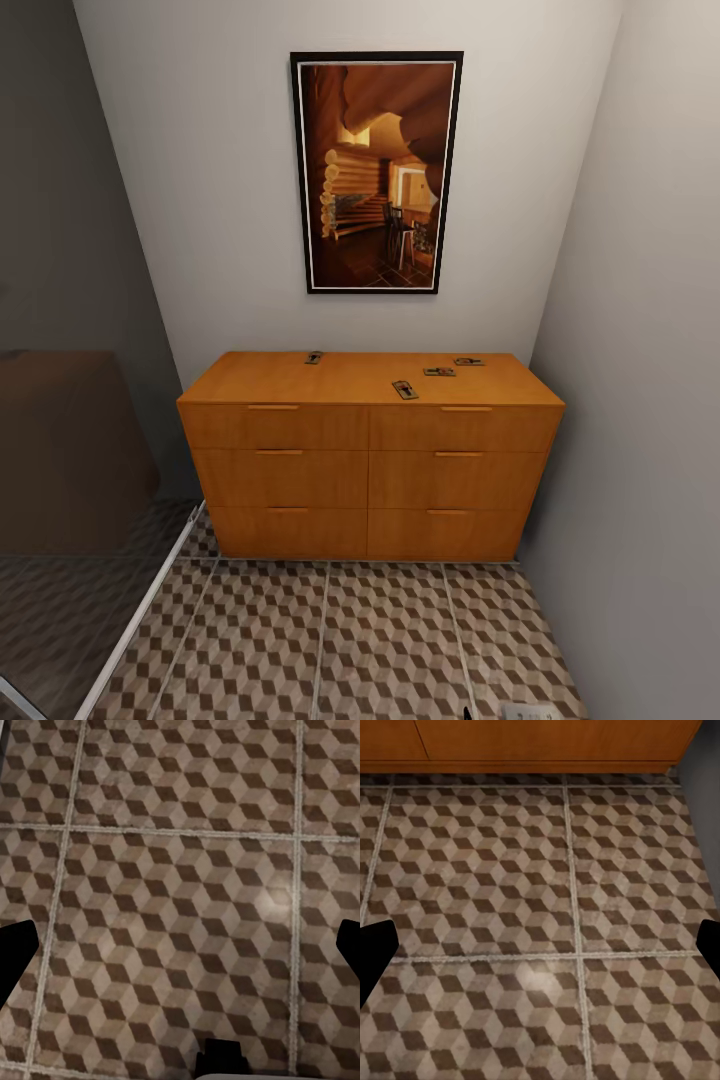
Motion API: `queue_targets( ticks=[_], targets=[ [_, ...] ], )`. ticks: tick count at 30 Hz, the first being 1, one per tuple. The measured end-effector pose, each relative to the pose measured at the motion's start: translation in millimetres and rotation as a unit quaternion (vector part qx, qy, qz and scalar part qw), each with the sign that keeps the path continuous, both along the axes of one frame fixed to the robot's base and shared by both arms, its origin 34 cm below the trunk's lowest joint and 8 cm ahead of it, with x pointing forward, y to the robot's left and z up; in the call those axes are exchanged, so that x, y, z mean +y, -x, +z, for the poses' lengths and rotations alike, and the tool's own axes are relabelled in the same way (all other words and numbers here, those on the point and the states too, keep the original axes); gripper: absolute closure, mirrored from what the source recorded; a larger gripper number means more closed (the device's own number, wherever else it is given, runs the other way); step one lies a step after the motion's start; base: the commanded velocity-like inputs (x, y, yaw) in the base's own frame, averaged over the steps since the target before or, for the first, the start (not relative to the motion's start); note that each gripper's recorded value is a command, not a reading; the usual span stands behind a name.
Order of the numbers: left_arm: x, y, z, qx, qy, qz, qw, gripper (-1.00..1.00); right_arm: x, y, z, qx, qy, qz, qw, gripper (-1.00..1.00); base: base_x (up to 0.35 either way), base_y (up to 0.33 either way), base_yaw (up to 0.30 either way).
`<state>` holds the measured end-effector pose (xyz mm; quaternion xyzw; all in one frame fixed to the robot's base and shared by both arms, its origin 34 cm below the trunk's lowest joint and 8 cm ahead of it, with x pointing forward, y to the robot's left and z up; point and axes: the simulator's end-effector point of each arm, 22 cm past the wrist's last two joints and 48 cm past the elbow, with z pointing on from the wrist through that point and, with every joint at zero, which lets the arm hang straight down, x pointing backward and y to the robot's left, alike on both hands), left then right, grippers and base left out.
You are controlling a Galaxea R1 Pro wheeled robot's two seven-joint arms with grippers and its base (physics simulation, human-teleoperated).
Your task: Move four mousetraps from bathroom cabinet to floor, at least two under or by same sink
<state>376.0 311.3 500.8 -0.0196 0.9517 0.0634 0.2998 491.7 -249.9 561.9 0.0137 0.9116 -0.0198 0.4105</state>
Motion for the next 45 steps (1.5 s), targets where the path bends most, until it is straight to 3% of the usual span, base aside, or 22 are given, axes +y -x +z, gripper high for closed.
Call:
queue_targets(
  ticks=[12, 22, 45],
  targets=[
    [-1, -1, 0, -0.001, 0.001, -0.001, 1.0, -1.0, 2, 5, -4, 0.007, -0.001, 0.001, 1.0, -1.0, 0.0, 0.0, 0.0],
    [-14, 4, -3, 0.004, 0.009, -0.001, 0.9999, -1.0, 2, 11, -10, 0.016, -0.002, 0.001, 0.9999, -1.0, 0.0, 0.0, 0.0],
    [-15, 7, -5, 0.008, 0.01, 0.0, 0.9999, -1.0, 2, 12, -10, 0.016, -0.001, 0.002, 0.9999, -1.0, 0.0, 0.0, 0.0]
  ],
)
